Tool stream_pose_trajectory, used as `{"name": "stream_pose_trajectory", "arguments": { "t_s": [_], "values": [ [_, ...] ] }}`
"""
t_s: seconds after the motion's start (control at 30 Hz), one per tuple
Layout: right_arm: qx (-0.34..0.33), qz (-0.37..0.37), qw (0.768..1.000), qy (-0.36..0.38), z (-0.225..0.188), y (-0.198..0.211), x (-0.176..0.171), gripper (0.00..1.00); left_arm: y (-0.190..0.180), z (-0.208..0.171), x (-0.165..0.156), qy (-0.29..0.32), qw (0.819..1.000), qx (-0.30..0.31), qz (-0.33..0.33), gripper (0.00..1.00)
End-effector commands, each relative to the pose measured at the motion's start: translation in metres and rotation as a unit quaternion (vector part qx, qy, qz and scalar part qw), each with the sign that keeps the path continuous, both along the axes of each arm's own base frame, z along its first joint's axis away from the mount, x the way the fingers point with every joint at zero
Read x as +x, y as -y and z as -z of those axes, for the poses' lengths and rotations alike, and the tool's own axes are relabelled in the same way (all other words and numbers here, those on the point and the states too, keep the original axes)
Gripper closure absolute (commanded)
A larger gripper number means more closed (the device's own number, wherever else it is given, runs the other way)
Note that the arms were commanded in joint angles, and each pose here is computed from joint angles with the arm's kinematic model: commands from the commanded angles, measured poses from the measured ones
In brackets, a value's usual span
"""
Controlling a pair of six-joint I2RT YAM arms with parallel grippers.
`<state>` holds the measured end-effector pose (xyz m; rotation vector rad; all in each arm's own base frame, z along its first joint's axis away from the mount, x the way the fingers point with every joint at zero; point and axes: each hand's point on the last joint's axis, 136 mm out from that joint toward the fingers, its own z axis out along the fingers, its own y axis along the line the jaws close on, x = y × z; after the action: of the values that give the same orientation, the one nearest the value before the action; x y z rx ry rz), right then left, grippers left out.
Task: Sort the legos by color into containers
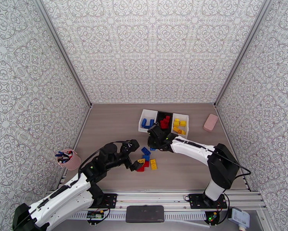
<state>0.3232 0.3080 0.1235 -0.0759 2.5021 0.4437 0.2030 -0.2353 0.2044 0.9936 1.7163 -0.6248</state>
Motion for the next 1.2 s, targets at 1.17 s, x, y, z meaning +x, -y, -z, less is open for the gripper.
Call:
{"name": "stream_pose_trajectory", "arguments": {
  "t_s": [1.17],
  "values": [
    [0.016,-0.030,0.972,0.232,-0.056,-0.019,0.210,0.71,-0.001,-0.010,0.030,0.021,0.997,-0.039,-0.064,0.00]
  ]
}}
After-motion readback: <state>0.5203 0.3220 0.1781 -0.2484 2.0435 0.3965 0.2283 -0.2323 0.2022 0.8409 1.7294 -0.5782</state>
